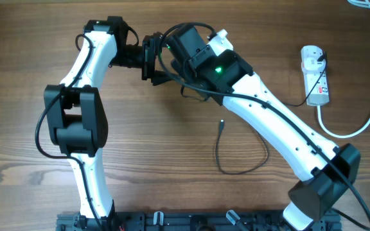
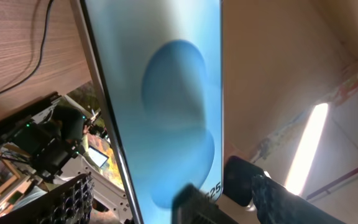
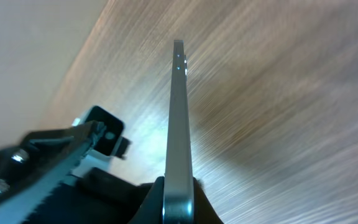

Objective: Plug charger to phone and switch on socket

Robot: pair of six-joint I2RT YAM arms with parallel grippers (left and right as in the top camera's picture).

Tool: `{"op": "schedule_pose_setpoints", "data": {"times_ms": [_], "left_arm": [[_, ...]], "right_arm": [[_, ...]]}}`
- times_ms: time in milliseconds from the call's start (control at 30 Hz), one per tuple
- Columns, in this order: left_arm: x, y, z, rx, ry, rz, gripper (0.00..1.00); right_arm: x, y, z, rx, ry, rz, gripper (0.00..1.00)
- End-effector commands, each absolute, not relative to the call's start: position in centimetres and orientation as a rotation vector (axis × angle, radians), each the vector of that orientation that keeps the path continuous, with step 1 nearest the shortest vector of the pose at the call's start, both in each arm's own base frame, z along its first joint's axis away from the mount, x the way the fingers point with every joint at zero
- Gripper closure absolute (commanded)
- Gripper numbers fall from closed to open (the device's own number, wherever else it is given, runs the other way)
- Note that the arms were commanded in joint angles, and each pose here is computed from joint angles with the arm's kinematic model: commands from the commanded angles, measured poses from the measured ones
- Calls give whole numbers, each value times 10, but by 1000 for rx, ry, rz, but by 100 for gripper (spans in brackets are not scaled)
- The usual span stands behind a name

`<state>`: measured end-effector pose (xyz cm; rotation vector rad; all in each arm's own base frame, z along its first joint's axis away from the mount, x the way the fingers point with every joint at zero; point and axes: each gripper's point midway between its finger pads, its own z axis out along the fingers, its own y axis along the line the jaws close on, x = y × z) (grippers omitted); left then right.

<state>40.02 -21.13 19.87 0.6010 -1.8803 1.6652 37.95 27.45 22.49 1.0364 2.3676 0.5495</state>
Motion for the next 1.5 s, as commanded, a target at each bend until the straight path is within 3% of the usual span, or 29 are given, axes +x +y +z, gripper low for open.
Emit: {"op": "schedule_pose_setpoints", "data": {"times_ms": [0, 100, 233, 567, 700, 833, 933, 1467], "left_arm": [[397, -212, 214, 569, -1894, 1696, 12], [397, -212, 214, 620, -1853, 1661, 13], [398, -212, 227, 629, -1759, 1698, 23], [397, -212, 227, 656, -1738, 1675, 31], [397, -212, 227, 686, -1715, 1649, 46], [397, -212, 227, 691, -1711, 1645, 46], [397, -212, 227, 694, -1708, 1642, 53], [397, -212, 227, 715, -1691, 1622, 69]], "right_arm": [[371, 283, 254, 1462, 2207, 811, 95], [368, 288, 253, 1620, 2157, 868, 96], [369, 288, 254, 1759, 2076, 908, 96], [387, 281, 267, 1727, 1944, 937, 96], [392, 283, 272, 1642, 1962, 941, 96], [395, 285, 276, 1593, 1969, 952, 96], [394, 285, 276, 1593, 1977, 952, 96], [385, 289, 268, 1601, 2041, 935, 96]]}}
